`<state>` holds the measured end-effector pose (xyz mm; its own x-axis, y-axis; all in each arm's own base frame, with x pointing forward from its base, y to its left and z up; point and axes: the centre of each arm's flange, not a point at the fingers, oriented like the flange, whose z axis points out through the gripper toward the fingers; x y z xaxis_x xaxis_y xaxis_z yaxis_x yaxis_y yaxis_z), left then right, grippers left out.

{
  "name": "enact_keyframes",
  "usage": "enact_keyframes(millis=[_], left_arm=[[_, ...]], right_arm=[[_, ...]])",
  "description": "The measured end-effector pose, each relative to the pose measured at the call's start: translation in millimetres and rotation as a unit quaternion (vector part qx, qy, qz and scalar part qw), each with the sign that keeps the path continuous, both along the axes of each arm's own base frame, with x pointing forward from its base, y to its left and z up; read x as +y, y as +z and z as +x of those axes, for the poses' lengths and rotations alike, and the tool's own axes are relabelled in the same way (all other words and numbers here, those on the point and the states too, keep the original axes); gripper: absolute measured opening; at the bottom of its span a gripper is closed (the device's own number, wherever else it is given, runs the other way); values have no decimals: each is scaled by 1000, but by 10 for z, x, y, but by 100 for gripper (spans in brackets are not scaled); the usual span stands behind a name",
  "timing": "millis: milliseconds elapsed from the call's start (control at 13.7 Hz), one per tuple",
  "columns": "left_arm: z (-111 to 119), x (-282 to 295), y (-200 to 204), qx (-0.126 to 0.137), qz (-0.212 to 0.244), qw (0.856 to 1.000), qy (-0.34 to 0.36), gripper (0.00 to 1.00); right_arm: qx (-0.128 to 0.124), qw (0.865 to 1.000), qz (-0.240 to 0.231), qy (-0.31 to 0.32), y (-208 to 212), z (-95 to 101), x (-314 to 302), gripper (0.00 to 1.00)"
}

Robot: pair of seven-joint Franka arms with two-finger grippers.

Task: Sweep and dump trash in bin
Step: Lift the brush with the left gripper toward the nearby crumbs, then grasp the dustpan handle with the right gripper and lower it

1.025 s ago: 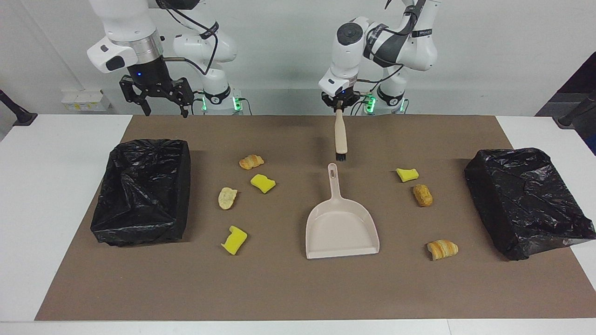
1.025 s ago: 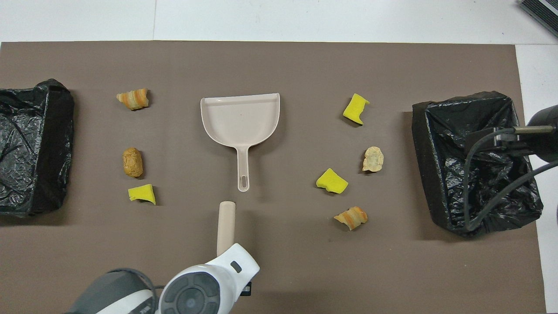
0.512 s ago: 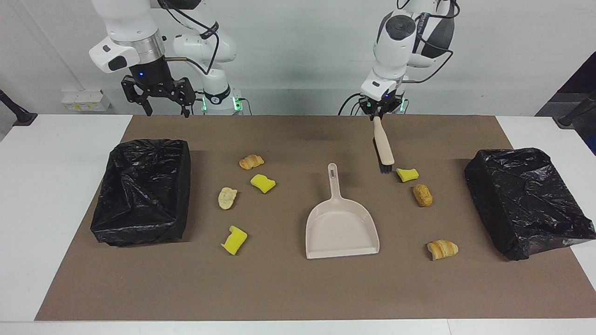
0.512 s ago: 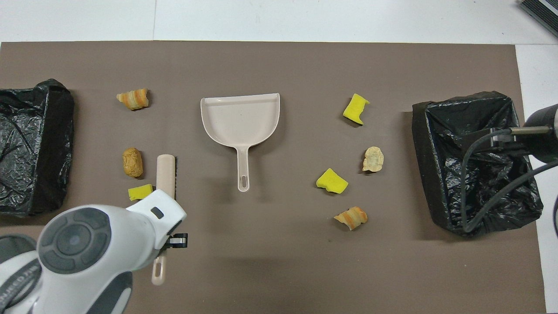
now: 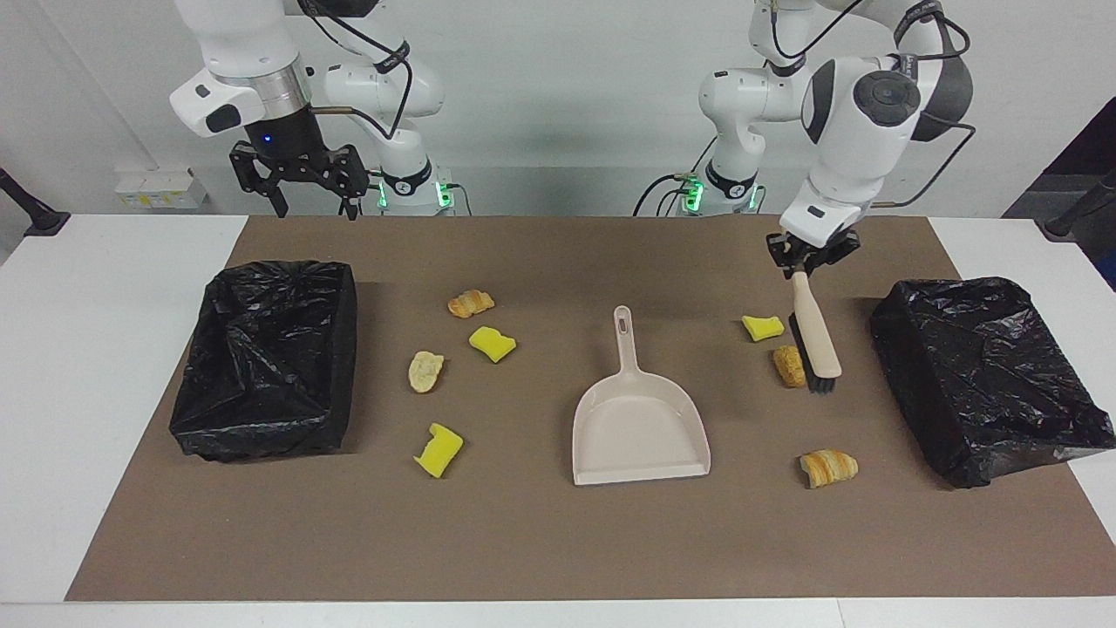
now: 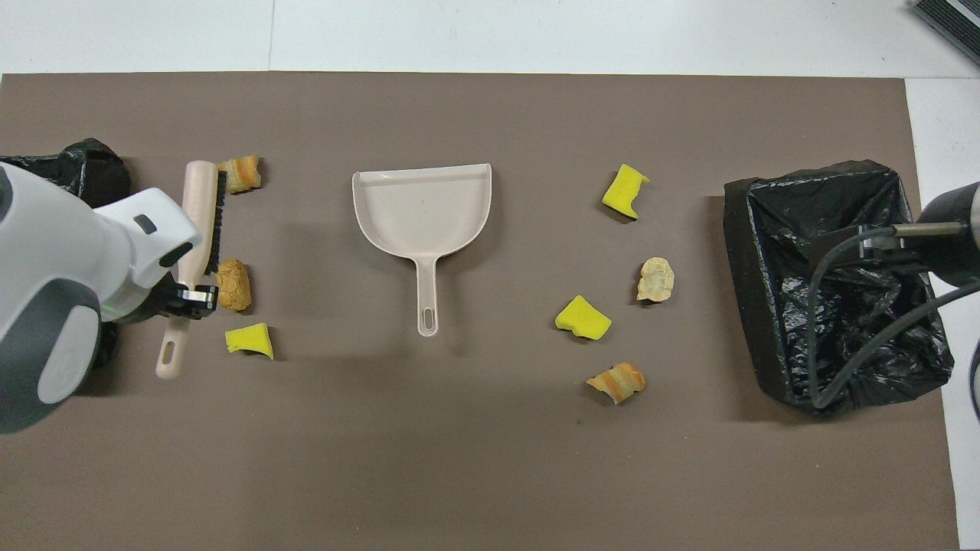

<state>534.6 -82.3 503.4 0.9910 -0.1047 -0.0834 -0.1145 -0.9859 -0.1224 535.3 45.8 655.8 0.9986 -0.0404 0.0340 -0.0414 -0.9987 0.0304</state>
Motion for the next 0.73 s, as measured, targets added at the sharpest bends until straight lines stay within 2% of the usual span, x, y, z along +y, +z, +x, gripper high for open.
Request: enact_keyframes(millis=[220,366,586,732], left_arm=[[438,604,-21,1,3,999,-32,27],[694,819,-252,9,28,998,-64,27],[1055,798,-818,20,30,991,-130,27],[1167,793,-1060,26,24,985,-168,27]], right_arm=[[0,1000,0,0,0,0,1,100],[3,1000,0,3,-43,12,32,100],[-7,1000,7,20,-374,234,461,100],[-15,1000,16,16,-701,385,1054,100]])
